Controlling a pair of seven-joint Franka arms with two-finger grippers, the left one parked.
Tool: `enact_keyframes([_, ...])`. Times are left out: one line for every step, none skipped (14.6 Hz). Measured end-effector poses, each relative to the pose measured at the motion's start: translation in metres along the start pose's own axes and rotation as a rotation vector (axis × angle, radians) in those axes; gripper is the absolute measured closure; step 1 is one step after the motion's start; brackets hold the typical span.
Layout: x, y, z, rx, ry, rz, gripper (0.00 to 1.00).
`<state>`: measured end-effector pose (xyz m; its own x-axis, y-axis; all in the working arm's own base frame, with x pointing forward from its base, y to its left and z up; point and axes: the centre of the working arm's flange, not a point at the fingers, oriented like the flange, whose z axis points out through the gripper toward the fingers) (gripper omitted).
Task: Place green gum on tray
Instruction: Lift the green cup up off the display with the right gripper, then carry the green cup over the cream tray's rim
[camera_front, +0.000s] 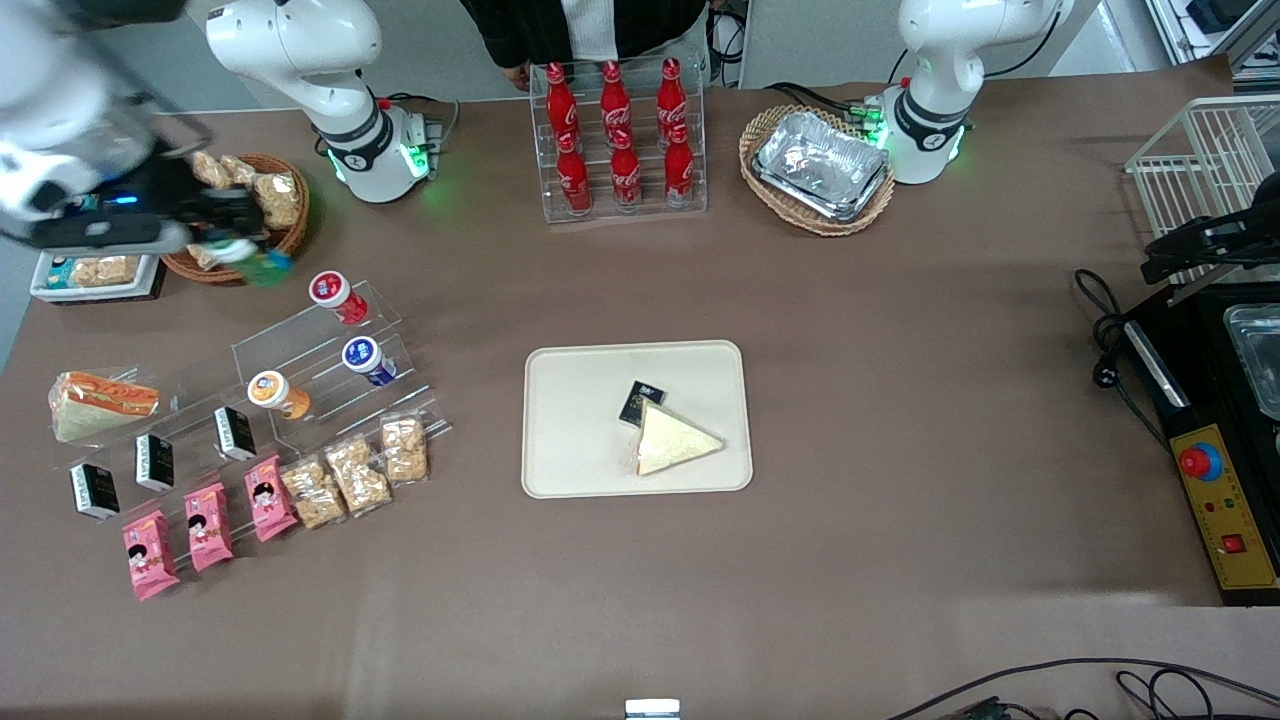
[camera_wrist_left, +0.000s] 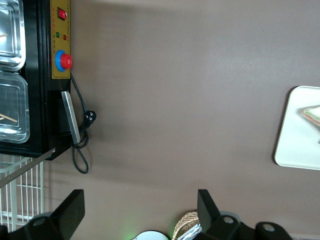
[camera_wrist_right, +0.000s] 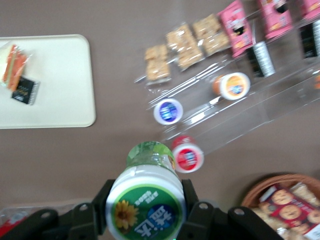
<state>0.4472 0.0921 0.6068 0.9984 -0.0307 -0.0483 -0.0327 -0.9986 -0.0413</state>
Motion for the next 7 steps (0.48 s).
enact_keyframes([-0.005, -0.032, 0.007, -0.001, -0.013, 0.016, 0.41])
enact_keyframes([-0.008, -0.063, 0.016, -0.010, -0.016, 0.032, 0.41])
enact_keyframes([-0.010, -0.095, 0.028, -0.019, -0.011, 0.045, 0.41])
enact_keyframes([-0.011, -0.123, 0.042, -0.024, -0.007, 0.054, 0.41])
enact_keyframes([-0.010, -0.148, 0.058, -0.023, -0.005, 0.063, 0.41])
enact_keyframes([-0.007, -0.169, 0.077, -0.017, -0.006, 0.070, 0.41])
enact_keyframes([-0.002, -0.184, 0.098, -0.006, -0.009, 0.075, 0.41])
